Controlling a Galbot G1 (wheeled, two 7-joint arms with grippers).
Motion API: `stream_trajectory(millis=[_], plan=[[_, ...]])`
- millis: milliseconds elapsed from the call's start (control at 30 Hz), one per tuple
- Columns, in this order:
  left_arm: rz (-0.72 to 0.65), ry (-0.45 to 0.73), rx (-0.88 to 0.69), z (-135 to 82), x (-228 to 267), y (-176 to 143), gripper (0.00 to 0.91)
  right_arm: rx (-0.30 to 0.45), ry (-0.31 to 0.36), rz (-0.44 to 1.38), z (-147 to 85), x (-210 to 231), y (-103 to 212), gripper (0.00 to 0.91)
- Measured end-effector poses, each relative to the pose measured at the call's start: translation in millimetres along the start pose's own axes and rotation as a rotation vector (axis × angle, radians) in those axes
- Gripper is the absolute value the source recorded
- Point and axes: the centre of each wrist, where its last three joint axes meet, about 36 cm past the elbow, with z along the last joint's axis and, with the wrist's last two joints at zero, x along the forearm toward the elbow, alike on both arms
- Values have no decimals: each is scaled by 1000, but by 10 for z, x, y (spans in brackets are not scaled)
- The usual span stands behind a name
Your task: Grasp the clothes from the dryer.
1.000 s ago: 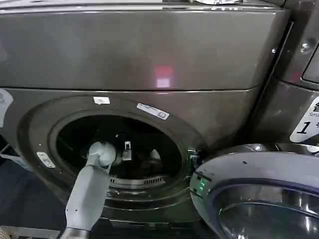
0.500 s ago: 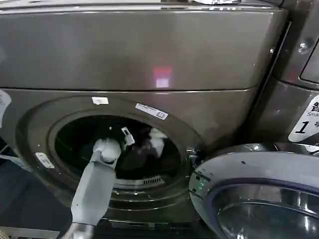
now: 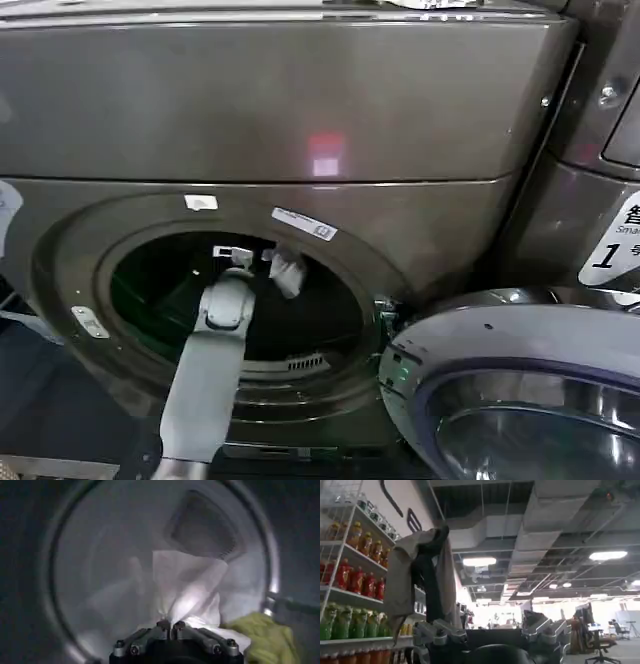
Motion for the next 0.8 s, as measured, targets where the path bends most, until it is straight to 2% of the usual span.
stream_trajectory(millis=[300,533,800], plan=[[-65,32,99,35,84,-32,0,1,-8,-3,0,10,-10,907],[-73,48,122,86,126,-60,0,-1,-15,-1,-8,13,-6,907],[-72,47,133,50,151,-85,0,-3,-11,23,-80,11,-11,907]])
